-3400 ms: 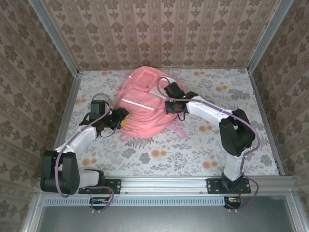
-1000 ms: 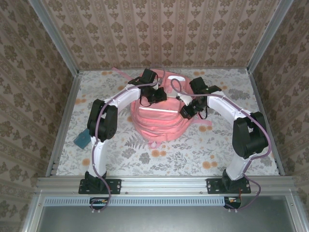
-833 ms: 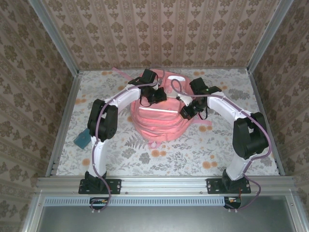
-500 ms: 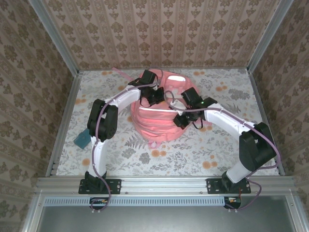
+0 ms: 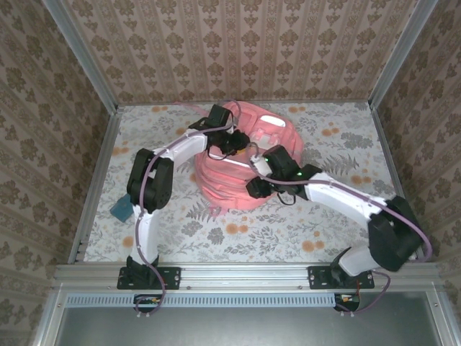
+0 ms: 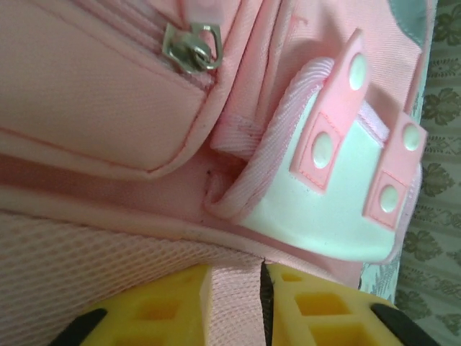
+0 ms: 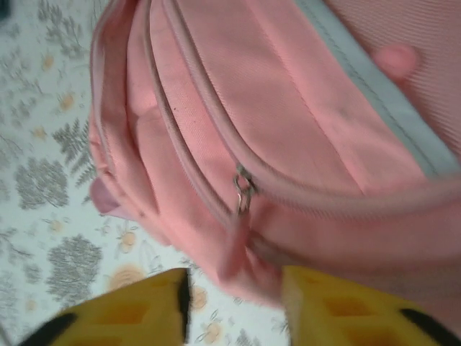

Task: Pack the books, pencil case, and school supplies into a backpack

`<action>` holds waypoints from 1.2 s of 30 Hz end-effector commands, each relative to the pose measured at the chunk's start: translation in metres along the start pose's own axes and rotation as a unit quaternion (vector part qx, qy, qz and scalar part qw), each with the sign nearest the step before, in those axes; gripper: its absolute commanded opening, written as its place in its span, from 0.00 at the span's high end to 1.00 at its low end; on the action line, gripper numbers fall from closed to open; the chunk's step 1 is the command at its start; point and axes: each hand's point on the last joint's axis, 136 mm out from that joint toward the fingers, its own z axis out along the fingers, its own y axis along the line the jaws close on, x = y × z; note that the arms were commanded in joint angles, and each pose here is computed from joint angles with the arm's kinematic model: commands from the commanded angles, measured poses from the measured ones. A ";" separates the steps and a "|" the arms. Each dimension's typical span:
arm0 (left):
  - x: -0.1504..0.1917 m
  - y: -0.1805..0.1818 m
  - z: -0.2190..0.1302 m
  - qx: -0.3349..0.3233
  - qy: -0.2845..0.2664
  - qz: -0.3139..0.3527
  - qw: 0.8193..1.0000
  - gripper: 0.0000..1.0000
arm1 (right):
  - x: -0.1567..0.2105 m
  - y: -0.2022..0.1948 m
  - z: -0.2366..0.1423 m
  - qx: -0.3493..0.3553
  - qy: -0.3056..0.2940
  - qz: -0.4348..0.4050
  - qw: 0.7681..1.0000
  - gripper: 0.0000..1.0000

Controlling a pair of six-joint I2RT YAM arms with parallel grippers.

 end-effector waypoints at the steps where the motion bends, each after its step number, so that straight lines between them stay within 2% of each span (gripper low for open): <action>1: -0.019 -0.005 -0.048 -0.001 -0.048 0.014 0.999 0.64 | -0.012 -0.012 -0.034 0.021 -0.056 0.100 0.993 0.42; 3: -0.018 -0.007 -0.066 0.000 -0.061 0.022 0.998 0.60 | -0.011 -0.032 -0.043 0.053 -0.074 0.171 0.981 0.37; 6: -0.005 -0.007 -0.089 -0.005 -0.074 0.036 0.997 0.54 | -0.007 -0.057 -0.047 0.081 -0.085 0.299 0.947 0.34; 8: 0.010 -0.004 -0.100 -0.012 -0.077 0.046 0.996 0.52 | -0.013 -0.056 -0.042 0.063 -0.093 0.355 0.928 0.34; 11: 0.035 0.006 -0.112 -0.040 -0.076 0.064 0.994 0.49 | -0.028 -0.047 -0.031 0.020 -0.103 0.401 0.910 0.35; 13: 0.053 0.010 -0.116 -0.055 -0.071 0.076 0.993 0.48 | -0.033 -0.049 -0.025 0.019 -0.103 0.425 0.899 0.37; 17: 0.093 0.012 -0.113 -0.064 -0.045 0.092 0.993 0.47 | -0.040 -0.053 -0.012 0.024 -0.097 0.446 0.890 0.44; 23: 0.138 -0.010 -0.096 -0.036 -0.011 0.118 0.992 0.48 | -0.047 -0.048 0.014 0.006 -0.076 0.453 0.888 0.53; 30: 0.159 -0.011 -0.069 -0.039 0.017 0.117 0.992 0.57 | -0.044 -0.049 0.022 0.006 -0.068 0.461 0.885 0.56; 36: 0.160 -0.012 -0.052 -0.040 0.029 0.113 0.992 0.66 | -0.042 -0.048 0.027 0.000 -0.061 0.465 0.883 0.61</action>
